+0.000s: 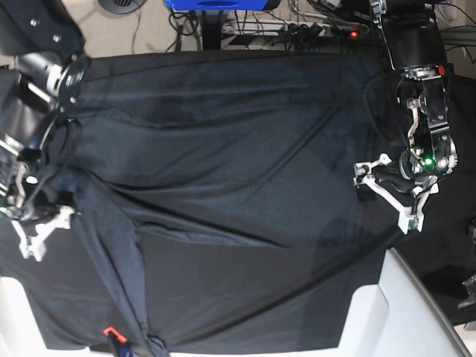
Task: Fold the T-shirt properly
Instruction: 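Lift the side edges with both grippers and draw them toward the hem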
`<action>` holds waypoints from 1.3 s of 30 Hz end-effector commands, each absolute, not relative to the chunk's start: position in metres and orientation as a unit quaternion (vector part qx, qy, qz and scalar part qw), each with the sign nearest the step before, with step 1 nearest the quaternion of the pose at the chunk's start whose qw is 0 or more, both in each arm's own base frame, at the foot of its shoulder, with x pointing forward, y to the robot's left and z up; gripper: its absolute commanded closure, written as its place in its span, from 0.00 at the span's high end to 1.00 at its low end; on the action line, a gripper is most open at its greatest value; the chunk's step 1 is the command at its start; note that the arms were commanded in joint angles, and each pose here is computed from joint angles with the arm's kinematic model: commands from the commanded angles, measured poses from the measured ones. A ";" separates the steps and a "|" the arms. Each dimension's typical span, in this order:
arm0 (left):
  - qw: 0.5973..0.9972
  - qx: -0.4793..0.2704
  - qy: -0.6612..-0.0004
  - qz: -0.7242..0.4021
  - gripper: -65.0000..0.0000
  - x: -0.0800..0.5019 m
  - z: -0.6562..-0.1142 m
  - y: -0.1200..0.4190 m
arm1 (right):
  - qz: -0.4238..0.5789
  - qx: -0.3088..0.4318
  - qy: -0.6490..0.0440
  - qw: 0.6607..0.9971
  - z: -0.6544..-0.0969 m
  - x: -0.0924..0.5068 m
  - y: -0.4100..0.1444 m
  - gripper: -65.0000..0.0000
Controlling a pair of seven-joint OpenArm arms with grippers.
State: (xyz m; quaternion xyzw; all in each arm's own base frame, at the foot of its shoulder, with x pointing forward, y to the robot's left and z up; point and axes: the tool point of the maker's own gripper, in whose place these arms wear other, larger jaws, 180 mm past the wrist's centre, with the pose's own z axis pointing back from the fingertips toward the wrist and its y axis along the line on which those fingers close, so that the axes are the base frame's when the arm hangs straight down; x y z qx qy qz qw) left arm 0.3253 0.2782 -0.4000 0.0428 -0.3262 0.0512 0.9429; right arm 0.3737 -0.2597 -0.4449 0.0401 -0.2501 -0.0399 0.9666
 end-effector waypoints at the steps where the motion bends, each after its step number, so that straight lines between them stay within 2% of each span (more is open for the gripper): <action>1: 0.935 0.056 -0.347 0.047 0.87 0.333 -0.385 0.288 | -0.042 0.040 -0.272 0.961 -0.435 0.387 -0.267 0.55; 7: 0.936 0.068 -0.341 0.044 0.87 0.327 -0.386 0.299 | -0.059 0.073 -0.271 0.958 -0.458 0.391 -0.262 0.55; 17: 0.937 0.069 -0.339 0.043 0.87 0.325 -0.388 0.299 | -0.066 0.053 -0.282 0.956 -0.449 0.394 -0.288 0.55; 33: 0.937 0.068 -0.340 0.044 0.87 0.325 -0.387 0.299 | -0.067 0.058 -0.273 0.958 -0.458 0.386 -0.283 0.55; 39: 0.937 0.068 -0.340 0.043 0.87 0.325 -0.387 0.299 | -0.080 0.087 -0.261 0.958 -0.485 0.374 -0.268 0.55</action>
